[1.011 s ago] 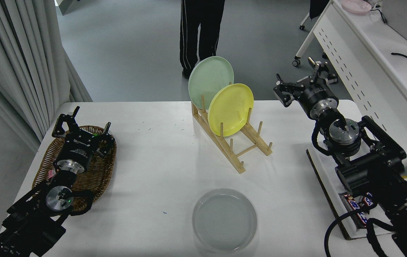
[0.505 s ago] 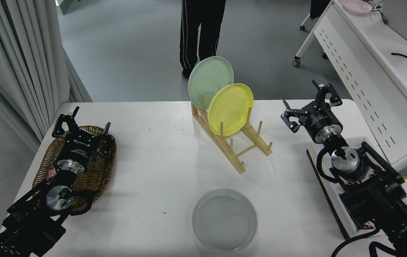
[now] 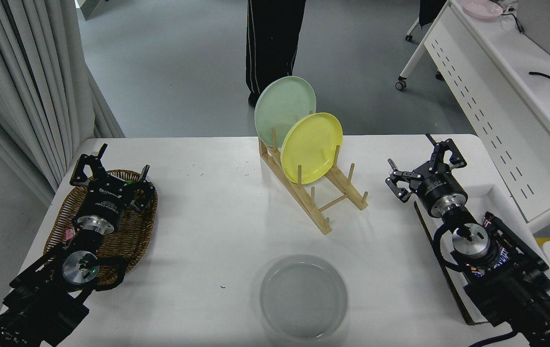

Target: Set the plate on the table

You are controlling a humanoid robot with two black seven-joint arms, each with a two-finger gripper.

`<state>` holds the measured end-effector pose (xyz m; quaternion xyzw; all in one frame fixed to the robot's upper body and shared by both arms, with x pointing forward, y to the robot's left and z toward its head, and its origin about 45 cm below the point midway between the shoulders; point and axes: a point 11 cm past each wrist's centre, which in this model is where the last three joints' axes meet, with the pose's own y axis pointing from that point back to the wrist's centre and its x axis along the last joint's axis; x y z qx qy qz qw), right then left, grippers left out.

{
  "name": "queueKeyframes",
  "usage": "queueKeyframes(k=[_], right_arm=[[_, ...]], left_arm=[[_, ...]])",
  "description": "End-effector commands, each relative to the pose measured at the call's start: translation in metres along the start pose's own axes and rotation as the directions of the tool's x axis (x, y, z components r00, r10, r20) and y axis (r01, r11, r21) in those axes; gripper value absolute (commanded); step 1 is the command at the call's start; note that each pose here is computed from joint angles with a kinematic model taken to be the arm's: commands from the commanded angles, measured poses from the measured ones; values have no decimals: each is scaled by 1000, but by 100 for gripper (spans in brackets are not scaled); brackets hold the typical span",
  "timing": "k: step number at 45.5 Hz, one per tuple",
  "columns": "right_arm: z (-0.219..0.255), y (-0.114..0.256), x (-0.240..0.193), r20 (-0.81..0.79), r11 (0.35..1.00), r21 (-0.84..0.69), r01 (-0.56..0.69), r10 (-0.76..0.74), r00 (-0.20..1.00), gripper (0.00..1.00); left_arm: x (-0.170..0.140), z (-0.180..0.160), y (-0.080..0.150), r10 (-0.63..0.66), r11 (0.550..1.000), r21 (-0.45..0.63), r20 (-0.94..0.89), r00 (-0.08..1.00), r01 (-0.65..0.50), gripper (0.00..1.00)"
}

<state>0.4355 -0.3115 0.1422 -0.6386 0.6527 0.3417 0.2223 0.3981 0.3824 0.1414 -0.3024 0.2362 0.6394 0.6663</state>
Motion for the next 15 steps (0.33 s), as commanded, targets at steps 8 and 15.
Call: queueKeyframes(k=[8,15], right_arm=[[5,3,5,13,1000,-4,-9,9,1000,99],[3,1,3,12,1000,-1,-5,5,1000,99]], left_arm=[[0,0,0,0,1000,0,0,1000,0,100],[0,0,0,0,1000,0,0,1000,0,100]])
